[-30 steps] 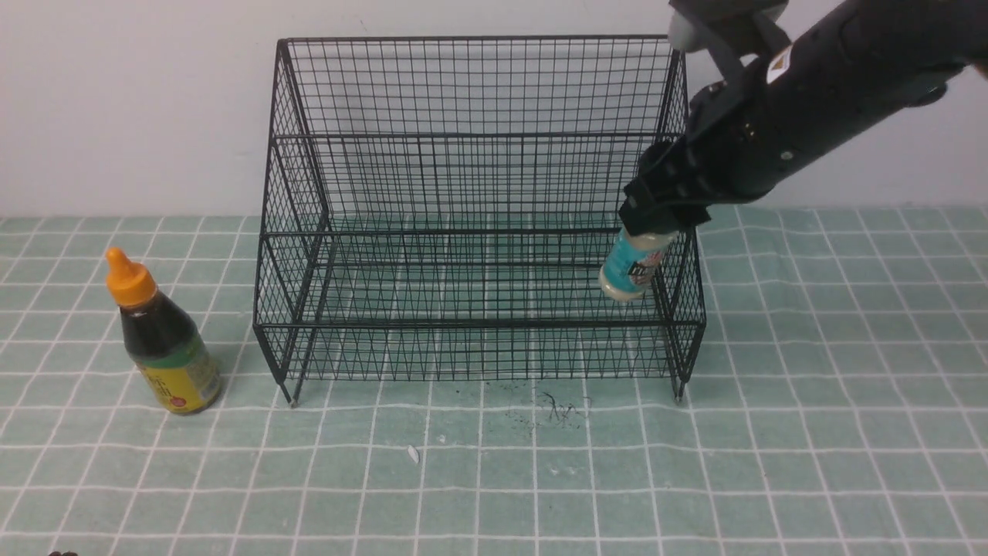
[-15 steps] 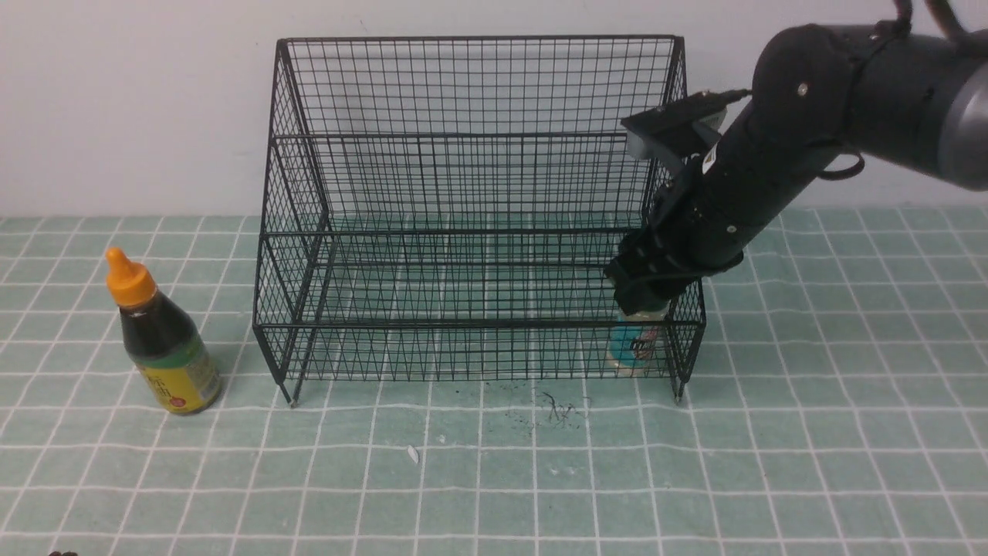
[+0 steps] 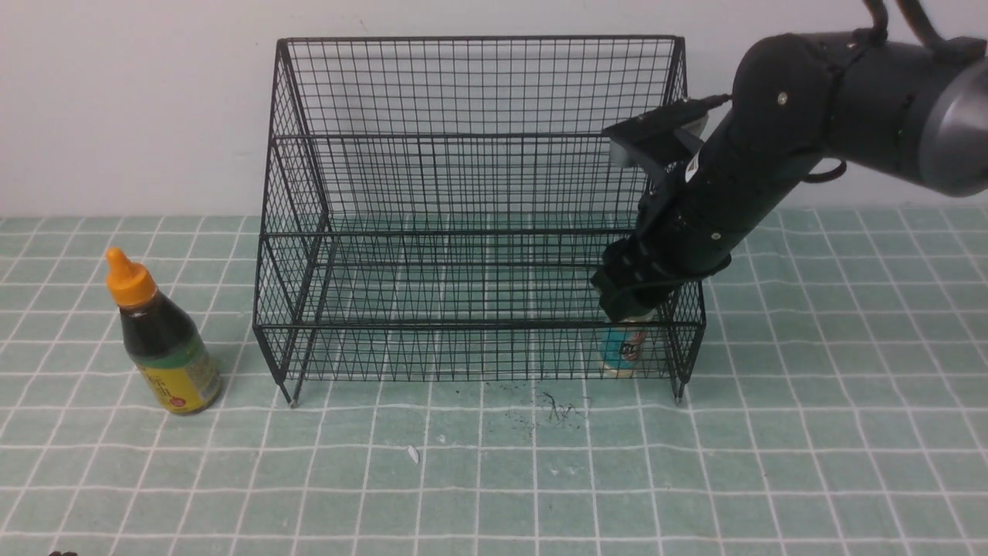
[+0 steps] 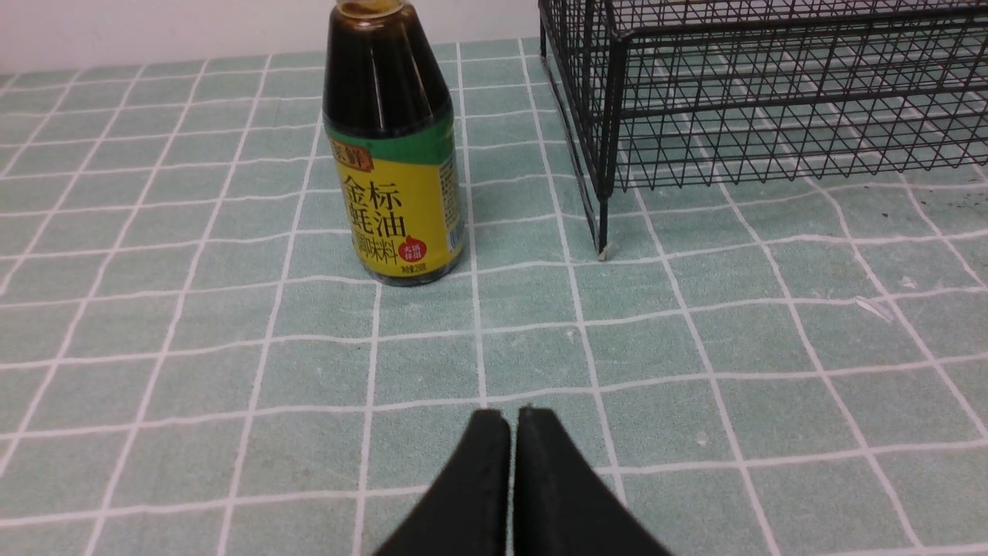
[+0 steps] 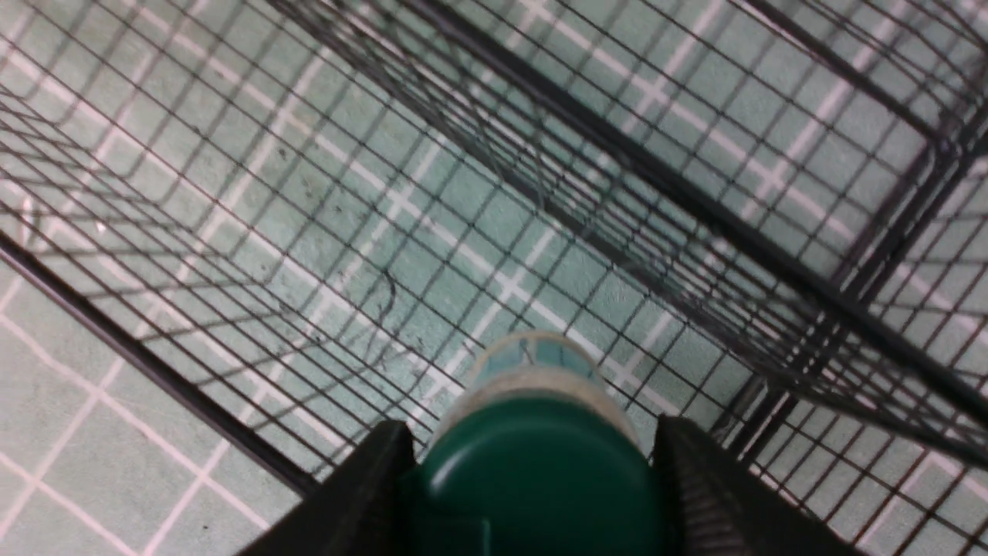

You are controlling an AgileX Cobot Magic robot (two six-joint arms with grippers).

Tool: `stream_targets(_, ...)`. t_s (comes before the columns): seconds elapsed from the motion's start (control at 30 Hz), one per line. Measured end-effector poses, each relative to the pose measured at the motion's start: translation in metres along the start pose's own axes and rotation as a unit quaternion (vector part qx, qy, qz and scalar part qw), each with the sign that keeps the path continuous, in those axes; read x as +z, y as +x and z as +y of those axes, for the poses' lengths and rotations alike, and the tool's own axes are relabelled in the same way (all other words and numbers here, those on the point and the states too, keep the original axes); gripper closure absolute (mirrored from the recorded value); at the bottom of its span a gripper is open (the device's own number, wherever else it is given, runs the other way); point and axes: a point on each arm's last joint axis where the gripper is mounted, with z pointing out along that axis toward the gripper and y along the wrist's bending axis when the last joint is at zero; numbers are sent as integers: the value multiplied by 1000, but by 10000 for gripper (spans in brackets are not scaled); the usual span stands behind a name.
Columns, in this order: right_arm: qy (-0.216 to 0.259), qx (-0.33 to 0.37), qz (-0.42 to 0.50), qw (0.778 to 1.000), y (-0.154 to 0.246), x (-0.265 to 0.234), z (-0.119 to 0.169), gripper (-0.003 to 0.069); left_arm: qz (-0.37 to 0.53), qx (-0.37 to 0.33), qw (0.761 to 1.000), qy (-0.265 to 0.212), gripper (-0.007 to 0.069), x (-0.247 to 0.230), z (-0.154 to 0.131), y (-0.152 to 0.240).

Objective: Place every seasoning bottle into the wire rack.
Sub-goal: Use the right arm to put the condiment bottle back on the shelf, then use the left arm to grab the condiment bottle closest to it

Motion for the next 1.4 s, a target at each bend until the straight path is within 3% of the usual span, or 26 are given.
stream_targets(0.43, 4, 26, 11, 1000, 0, -12, 1, 234, 0, 0, 1000, 0, 631, 0, 0, 0)
stream_targets(0.77, 9, 45, -83, 996, -11, -112, 14, 244, 0, 0, 1000, 0, 631, 0, 0, 0)
stream_targets(1.03, 21, 42, -233, 971, 36, -256, 41, 466, 0, 0, 1000, 0, 631, 0, 0, 0)
stream_targets(1.17, 52, 32, -315, 947, 94, -320, 54, 631, 0, 0, 1000, 0, 631, 0, 0, 0)
stream_targets(1.37, 71, 25, -397, 915, 170, -335, 64, 671, 0, 0, 1000, 0, 631, 0, 0, 0)
stream_targets(1.4, 73, 23, -433, 898, 202, -332, 68, 671, 0, 0, 1000, 0, 631, 0, 0, 0)
